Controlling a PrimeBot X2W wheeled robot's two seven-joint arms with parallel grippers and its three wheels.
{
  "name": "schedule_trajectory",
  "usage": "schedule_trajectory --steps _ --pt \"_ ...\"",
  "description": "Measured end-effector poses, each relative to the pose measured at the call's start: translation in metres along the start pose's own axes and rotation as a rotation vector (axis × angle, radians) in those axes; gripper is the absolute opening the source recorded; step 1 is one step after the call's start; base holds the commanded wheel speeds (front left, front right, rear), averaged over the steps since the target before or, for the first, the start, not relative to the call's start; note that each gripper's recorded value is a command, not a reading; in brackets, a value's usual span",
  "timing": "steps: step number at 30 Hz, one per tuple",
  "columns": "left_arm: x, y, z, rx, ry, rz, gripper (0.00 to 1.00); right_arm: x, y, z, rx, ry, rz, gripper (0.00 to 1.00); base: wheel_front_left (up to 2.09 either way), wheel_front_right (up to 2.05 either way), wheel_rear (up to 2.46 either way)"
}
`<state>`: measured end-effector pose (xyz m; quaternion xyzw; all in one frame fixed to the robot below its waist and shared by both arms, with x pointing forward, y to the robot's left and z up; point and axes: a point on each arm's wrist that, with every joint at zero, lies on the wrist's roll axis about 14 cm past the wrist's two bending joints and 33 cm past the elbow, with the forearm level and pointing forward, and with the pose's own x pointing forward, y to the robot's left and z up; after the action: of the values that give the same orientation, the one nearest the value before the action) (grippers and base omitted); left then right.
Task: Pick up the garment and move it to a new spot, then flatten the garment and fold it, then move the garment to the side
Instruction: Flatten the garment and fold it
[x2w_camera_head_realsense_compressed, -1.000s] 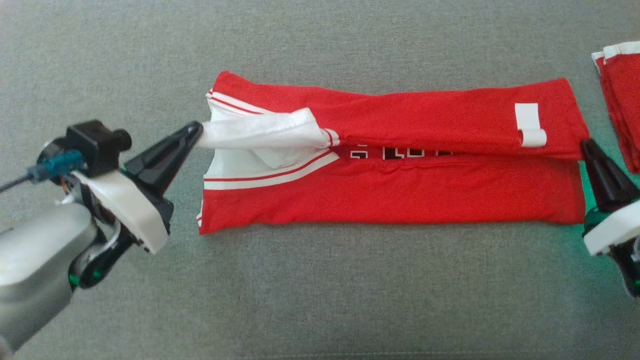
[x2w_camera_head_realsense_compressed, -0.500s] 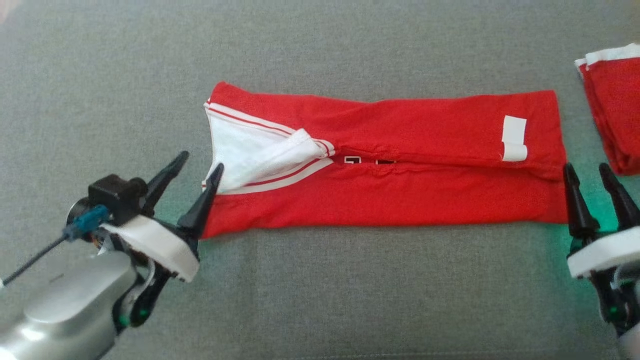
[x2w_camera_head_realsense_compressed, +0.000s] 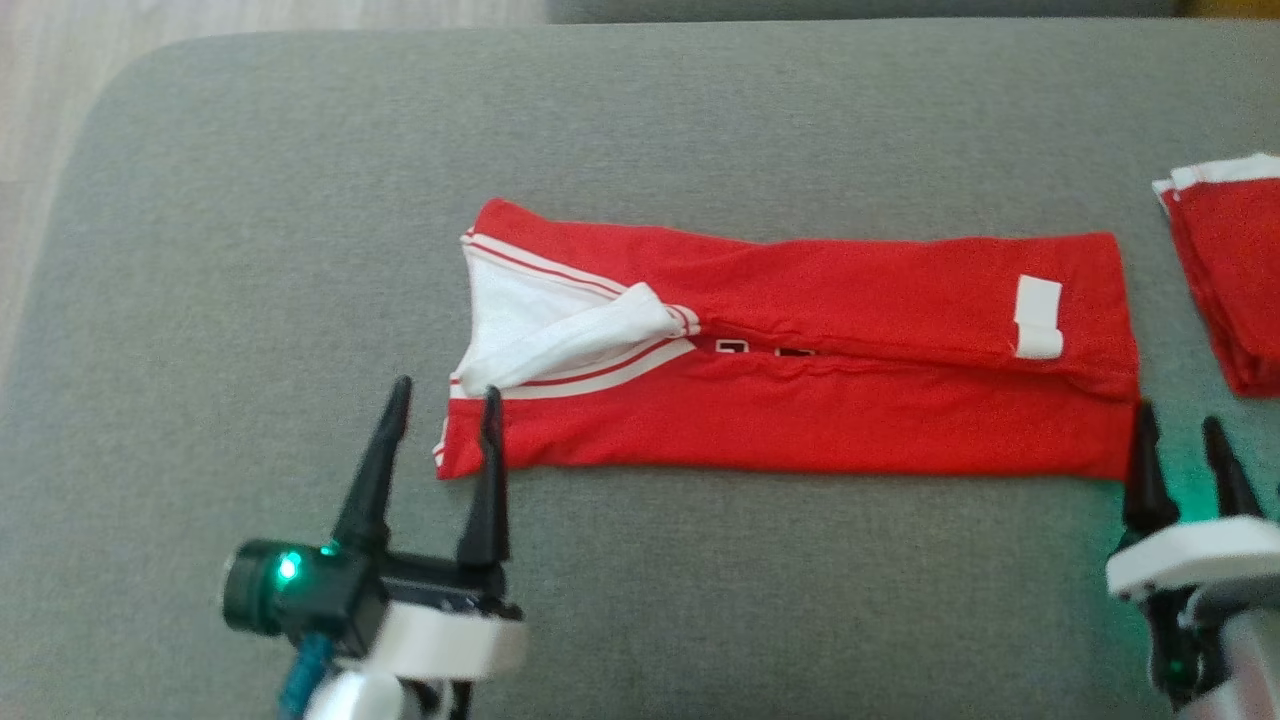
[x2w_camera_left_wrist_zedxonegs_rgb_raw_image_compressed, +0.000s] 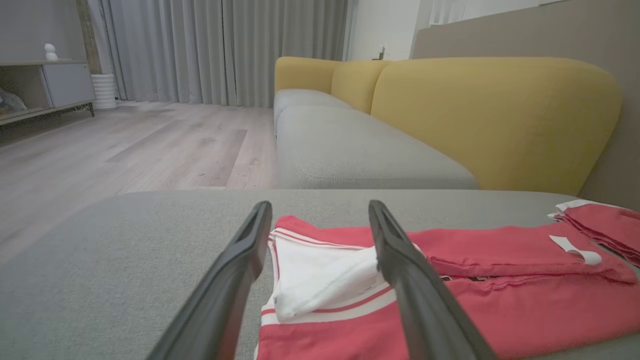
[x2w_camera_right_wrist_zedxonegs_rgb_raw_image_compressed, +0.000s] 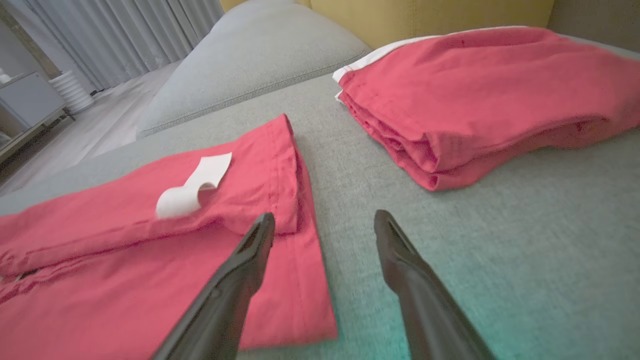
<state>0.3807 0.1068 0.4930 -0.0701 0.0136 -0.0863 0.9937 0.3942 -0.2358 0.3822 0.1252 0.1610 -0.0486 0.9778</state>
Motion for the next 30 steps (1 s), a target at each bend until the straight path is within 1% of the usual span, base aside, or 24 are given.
schedule_trajectory --steps 3,6,8,11,13,14,15,16,21,23,27,30 --pt "-0.01 -0.005 0.007 0.003 -0.036 0.023 1.0 0.016 0.003 0.012 0.012 -0.025 -0.011 1.0 0.0 0.0 0.0" --pt "-0.02 -0.006 0.005 0.005 -0.041 0.043 1.0 0.028 0.004 0.014 0.013 -0.012 -0.023 1.0 0.0 0.0 0.0" --pt "-0.024 -0.005 0.005 0.004 -0.043 0.052 1.0 0.033 0.003 0.01 0.015 0.013 -0.035 1.0 0.0 0.0 0.0" --pt "-0.026 0.0 0.007 0.015 -0.054 0.063 1.0 0.034 0.006 -0.013 0.021 0.108 -0.047 1.0 0.0 0.0 0.0" --pt "-0.026 0.002 0.009 0.019 -0.061 0.065 1.0 0.032 0.007 -0.019 0.021 0.131 -0.05 1.0 0.0 0.0 0.0" --pt "-0.025 0.004 0.011 0.023 -0.069 0.069 1.0 0.033 0.008 -0.023 0.02 0.144 -0.051 0.96 0.0 0.0 0.0" --pt "-0.025 0.005 0.013 0.028 -0.077 0.071 1.0 0.034 0.01 -0.024 0.02 0.152 -0.05 0.42 0.0 0.0 0.0" --pt "-0.024 0.006 0.015 0.032 -0.084 0.072 1.0 0.035 0.012 -0.024 0.019 0.154 -0.046 0.0 0.0 0.0 0.0" --pt "-0.022 0.01 0.023 0.046 -0.114 0.076 1.0 0.035 0.024 -0.023 0.031 0.12 -0.027 0.0 0.0 0.0 0.0" --pt "-0.024 0.009 0.023 0.05 -0.114 0.074 1.0 0.033 0.023 -0.02 0.033 0.1 -0.03 0.0 0.0 0.0 0.0" --pt "-0.029 0.008 0.023 0.058 -0.116 0.066 1.0 0.029 0.013 -0.009 0.028 0.069 -0.046 0.0 0.0 0.0 0.0" --pt "-0.03 0.004 0.027 0.062 -0.13 0.055 1.0 0.027 -0.005 0.011 0.017 0.015 -0.075 0.0 0.0 0.0 0.0"
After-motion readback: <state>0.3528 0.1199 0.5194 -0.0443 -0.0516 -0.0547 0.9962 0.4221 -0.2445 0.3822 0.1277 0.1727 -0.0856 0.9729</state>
